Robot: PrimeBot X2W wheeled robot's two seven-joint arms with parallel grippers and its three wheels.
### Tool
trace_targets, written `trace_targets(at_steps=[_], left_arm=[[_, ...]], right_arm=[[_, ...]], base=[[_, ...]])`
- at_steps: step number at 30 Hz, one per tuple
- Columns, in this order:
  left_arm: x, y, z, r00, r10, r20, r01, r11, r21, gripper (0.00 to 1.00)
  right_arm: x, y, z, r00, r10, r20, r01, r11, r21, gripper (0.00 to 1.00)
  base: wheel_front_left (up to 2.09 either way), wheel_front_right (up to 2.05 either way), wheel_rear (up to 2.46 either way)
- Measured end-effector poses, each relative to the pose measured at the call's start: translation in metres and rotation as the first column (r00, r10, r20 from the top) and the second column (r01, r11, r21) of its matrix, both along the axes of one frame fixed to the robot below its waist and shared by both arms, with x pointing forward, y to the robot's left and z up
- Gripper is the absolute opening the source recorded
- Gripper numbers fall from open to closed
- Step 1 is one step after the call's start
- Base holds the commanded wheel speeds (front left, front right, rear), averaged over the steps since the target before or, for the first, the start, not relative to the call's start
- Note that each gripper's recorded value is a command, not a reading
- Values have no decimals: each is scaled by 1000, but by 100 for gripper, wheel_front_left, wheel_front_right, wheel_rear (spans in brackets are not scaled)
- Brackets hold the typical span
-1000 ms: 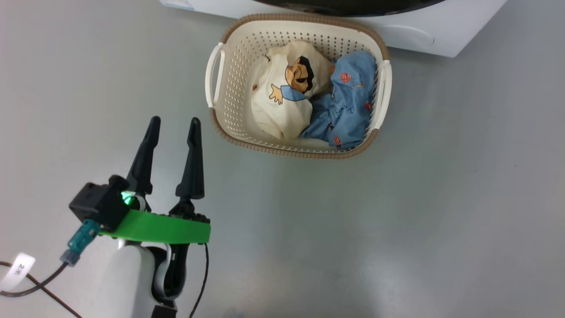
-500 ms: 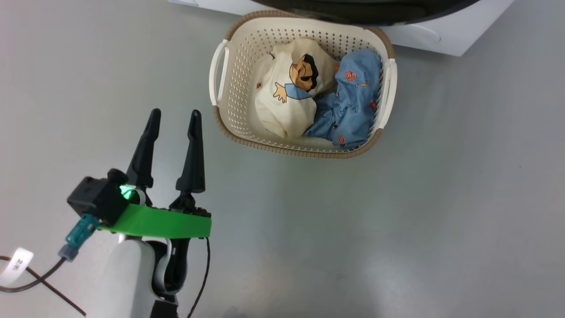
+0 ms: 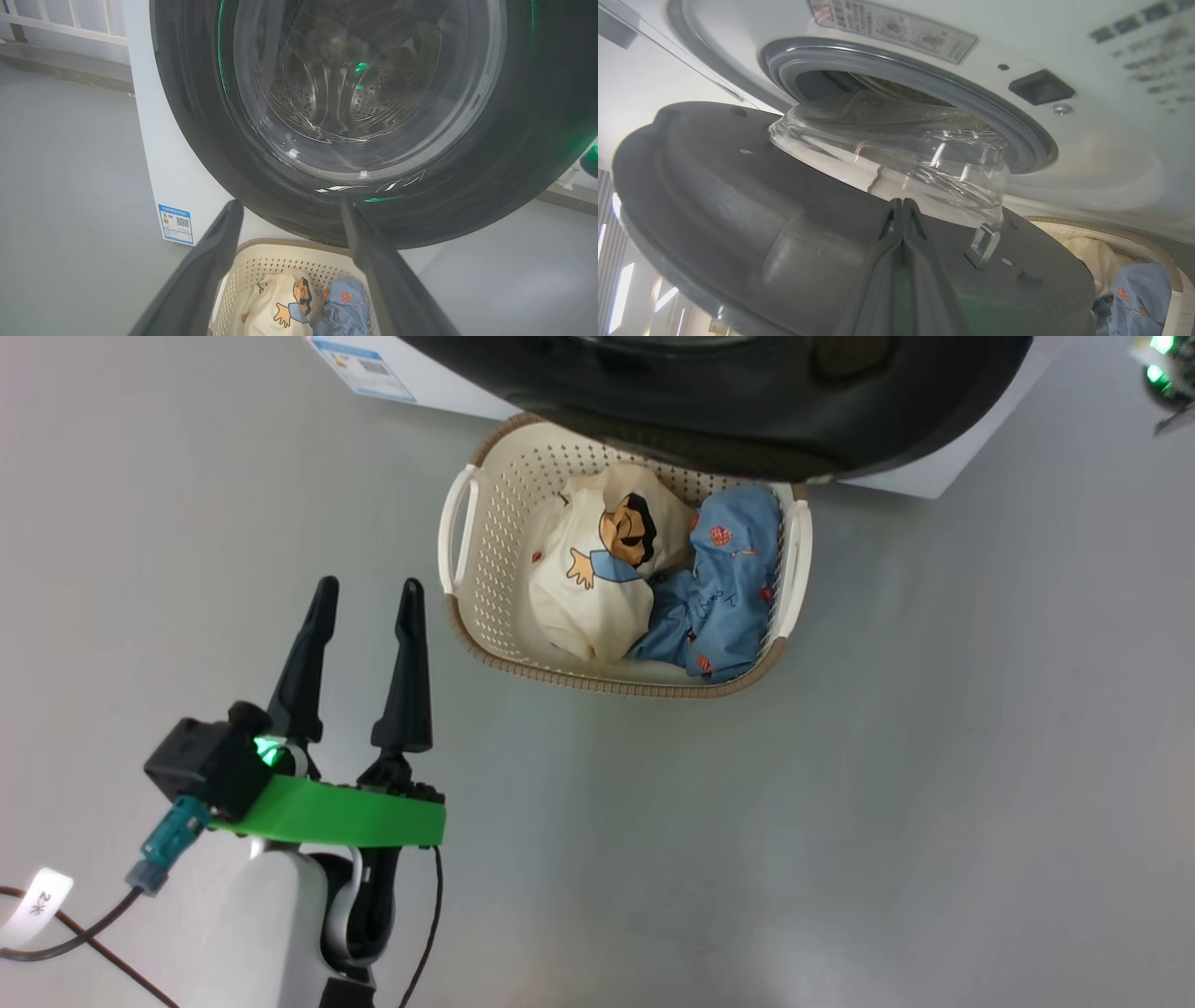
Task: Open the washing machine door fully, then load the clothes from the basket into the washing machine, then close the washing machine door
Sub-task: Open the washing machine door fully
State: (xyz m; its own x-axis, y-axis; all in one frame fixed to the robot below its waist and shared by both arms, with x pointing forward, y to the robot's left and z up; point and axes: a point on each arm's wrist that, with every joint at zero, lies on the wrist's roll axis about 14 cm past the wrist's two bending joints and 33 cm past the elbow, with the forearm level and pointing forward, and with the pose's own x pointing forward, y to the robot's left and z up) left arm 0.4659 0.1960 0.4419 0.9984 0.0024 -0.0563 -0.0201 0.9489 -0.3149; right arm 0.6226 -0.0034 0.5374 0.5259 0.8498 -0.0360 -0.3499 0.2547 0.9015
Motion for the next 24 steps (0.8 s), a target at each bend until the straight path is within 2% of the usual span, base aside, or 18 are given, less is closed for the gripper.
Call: trace_targets(at_steps=[24], left_arm=[[-30,1,29,999,15,49,-15,1000,6,100]], right_arm=[[-89,31,12,980,194,-32,-195,980,-38,0]], base=[[0,0,0]])
